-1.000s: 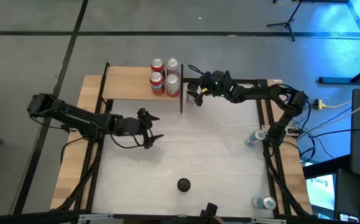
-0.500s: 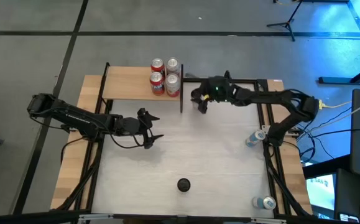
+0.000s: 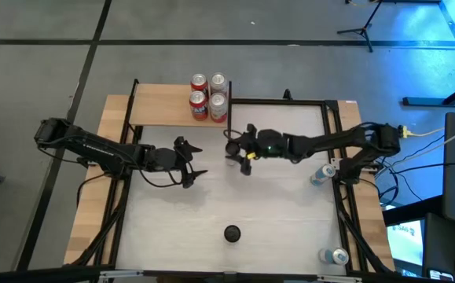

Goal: Place canned beverage on shelf
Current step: Put the top white soda can on the shelf

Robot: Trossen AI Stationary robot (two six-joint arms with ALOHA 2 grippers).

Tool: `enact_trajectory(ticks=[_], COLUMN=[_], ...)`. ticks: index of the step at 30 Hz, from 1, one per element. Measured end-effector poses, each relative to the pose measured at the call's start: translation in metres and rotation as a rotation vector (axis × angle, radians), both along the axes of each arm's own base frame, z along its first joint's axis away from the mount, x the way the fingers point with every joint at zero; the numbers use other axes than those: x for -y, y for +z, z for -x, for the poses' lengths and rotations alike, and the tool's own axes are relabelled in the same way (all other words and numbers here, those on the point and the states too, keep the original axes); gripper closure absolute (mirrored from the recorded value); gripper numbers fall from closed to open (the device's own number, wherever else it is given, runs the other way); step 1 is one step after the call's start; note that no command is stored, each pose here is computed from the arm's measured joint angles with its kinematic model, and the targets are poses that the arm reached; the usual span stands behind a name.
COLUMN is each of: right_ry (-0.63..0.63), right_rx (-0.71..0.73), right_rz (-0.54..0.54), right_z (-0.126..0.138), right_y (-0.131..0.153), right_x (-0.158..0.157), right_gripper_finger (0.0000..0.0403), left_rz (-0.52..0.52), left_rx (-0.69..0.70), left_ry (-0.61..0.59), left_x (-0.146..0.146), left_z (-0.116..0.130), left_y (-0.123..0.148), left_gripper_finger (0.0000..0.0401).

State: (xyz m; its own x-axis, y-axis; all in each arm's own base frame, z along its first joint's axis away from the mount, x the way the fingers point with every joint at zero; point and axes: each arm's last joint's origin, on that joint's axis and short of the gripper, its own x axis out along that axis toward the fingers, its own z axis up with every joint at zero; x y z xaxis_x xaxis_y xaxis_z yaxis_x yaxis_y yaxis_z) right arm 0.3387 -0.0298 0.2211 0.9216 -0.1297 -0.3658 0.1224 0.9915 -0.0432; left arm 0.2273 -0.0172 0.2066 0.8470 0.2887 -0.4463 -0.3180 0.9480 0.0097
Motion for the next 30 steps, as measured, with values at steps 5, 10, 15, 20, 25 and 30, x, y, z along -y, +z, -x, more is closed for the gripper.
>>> enact_trajectory(ticks=[5, 10, 15, 20, 25, 30], right_ry=[-0.004, -0.01, 0.002, 0.014, 0.038, 0.046], right_rx=[0.054, 0.061, 0.046, 0.026, 0.068, 0.084], right_rz=[0.014, 0.013, 0.008, 0.006, 0.006, 0.01], right_z=[-0.013, -0.02, -0.028, -0.031, -0.032, -0.033], right_y=[-0.011, -0.02, -0.024, -0.028, -0.024, -0.022], right_x=[-0.008, -0.006, -0.006, -0.006, -0.007, -0.007], right_gripper_finger=[0.0162, 0.0162, 0.016, 0.0129, 0.0093, 0.0066], left_rz=[0.01, 0.023, 0.027, 0.027, 0.021, 0.003], left_rx=[0.009, 0.013, 0.014, 0.007, -0.006, -0.014], left_ry=[0.004, 0.011, 0.009, -0.007, -0.011, -0.022], left_x=[0.0, 0.0, 0.001, 0.005, 0.006, 0.007], left_z=[0.0, 0.0, 0.0, -0.004, -0.011, -0.016], left_y=[0.0, 0.0, 0.0, -0.004, -0.012, -0.018], left_gripper_finger=[0.0009, 0.0009, 0.0009, 0.0009, 0.0009, 0.0009])
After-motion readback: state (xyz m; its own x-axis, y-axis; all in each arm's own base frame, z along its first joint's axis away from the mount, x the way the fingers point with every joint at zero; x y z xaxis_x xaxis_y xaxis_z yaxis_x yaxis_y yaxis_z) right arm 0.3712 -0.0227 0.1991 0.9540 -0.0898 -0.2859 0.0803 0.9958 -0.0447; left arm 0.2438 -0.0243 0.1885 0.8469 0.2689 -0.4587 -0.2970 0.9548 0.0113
